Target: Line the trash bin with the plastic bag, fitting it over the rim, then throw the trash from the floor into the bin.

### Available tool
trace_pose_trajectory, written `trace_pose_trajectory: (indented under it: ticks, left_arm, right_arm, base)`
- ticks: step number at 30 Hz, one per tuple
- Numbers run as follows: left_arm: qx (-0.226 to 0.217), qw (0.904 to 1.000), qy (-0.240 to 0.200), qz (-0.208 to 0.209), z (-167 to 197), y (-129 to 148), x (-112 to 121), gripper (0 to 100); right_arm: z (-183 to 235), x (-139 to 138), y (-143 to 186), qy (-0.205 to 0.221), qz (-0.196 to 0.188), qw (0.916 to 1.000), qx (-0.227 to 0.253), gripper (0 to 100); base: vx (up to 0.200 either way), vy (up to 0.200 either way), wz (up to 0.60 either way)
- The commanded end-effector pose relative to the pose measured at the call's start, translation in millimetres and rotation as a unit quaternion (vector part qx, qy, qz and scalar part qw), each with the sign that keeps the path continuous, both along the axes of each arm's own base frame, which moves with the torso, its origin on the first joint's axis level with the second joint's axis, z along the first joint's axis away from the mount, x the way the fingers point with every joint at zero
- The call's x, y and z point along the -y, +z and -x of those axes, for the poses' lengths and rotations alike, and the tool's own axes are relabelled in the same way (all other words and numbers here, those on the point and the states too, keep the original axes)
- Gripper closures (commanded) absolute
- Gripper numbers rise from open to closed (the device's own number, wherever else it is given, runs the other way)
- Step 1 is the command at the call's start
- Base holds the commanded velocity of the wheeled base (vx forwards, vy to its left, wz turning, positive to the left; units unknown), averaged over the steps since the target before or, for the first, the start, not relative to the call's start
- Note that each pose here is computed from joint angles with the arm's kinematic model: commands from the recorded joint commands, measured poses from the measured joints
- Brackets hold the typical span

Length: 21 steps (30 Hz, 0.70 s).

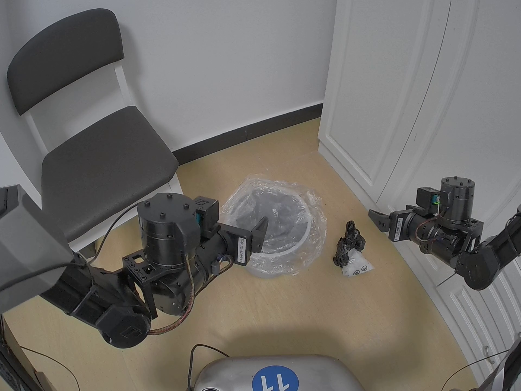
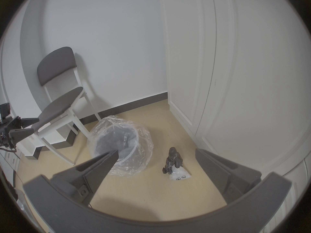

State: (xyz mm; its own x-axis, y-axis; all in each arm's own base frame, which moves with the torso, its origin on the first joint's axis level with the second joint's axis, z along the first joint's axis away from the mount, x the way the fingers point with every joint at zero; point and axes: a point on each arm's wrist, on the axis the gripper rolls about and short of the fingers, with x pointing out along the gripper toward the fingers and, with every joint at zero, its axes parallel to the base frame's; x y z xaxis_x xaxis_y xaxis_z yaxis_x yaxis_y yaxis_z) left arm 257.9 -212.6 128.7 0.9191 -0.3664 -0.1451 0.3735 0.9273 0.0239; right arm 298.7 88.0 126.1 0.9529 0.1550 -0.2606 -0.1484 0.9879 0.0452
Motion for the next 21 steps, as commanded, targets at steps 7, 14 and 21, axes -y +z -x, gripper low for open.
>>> trace_pose_trajectory:
  ticks: [7, 14, 21]
  left_arm:
    - [0.004, 1.0000, -0.003, 0.008, 6, -3, -2, 0]
    - [0.000, 1.0000, -0.008, 0.003, 8, -6, 1, 0]
    - [0.025, 0.9944, -0.015, -0.102, -12, -9, 14, 0]
  right_arm:
    - [10, 8, 18, -0.005, -0.008, 0.9996, 0.027, 0]
    - [10, 8, 18, -0.004, -0.007, 0.9996, 0.028, 0]
    - [5, 7, 17, 0.000, -0.010, 0.9996, 0.027, 0]
  base:
    - [0.200, 0.000, 0.00]
    - [0.114, 0.000, 0.00]
    - [0.000, 0.000, 0.00]
